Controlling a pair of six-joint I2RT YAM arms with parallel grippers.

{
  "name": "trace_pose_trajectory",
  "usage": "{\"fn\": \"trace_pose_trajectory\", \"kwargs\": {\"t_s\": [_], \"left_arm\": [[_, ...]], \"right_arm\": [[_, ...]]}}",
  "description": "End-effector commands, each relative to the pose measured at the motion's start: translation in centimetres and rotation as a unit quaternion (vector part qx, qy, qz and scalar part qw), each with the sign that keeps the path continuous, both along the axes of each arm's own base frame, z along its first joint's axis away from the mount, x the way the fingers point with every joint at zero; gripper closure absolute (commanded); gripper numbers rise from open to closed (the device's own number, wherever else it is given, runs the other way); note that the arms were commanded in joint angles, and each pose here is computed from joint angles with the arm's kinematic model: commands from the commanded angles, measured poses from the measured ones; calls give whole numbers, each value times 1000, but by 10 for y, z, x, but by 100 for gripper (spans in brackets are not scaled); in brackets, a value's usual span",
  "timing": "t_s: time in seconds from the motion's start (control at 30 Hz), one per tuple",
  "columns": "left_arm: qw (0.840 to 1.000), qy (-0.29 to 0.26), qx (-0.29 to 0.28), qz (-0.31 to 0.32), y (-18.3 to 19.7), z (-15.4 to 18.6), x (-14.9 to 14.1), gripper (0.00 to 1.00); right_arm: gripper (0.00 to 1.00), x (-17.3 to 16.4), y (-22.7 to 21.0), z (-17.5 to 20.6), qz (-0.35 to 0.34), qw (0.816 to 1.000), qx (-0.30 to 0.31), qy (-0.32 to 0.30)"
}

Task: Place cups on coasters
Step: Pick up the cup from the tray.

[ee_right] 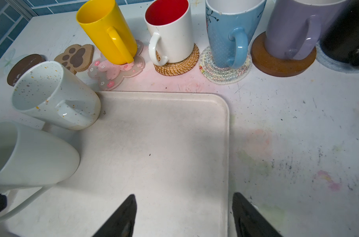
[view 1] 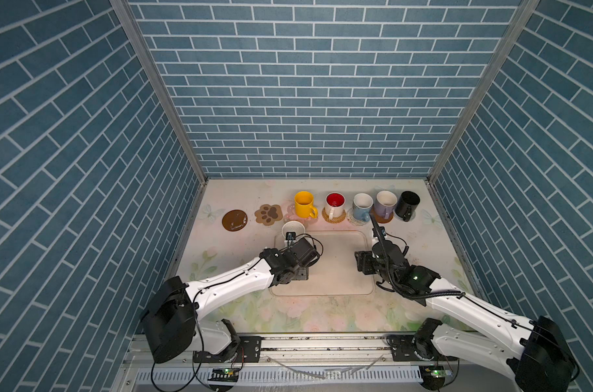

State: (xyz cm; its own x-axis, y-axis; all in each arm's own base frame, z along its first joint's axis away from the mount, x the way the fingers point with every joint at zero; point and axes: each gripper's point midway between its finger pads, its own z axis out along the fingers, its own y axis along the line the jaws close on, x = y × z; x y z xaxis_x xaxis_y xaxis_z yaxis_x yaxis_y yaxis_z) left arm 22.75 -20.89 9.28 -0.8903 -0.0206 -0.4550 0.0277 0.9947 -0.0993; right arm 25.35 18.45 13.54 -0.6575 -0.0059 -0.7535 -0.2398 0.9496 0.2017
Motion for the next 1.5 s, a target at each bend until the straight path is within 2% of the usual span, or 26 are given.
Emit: {"fn": "trace_pose_trajectory", "kwargs": {"t_s": [0.0, 0.4, 0.7, 0.77, 0.93, 1.17, 1.33, 1.47], "left_arm": [[1000, 2, 4, 5, 1, -8, -1, 39], [1000, 5, 3, 9, 7, -20, 4, 64], [1000, -2, 4, -9, 13, -14, 0, 90], [1000, -5, 10, -14, 15, -11, 0, 100], [999, -27, 17, -15, 22, 8, 2, 100], [997, -77, 14, -18, 38, 67, 3, 100], [992, -125, 13, 1, 60, 110, 6, 100], [991, -128, -11, 28, 82, 127, 15, 100]], "right_arm": [[26, 0, 2, -7, 2, 1000, 4, 6], [26, 0, 2, -9, 4, 1000, 2, 12], [26, 1, 2, -16, 2, 1000, -14, 21], [25, 2, 3, -17, 6, 1000, -17, 22], [25, 0, 11, -13, 27, 999, -9, 20], [24, 3, 15, 1, 36, 999, -5, 10], [23, 6, 21, 11, 48, 999, -3, -3], [21, 13, 29, 21, 60, 998, 0, -15]]}}
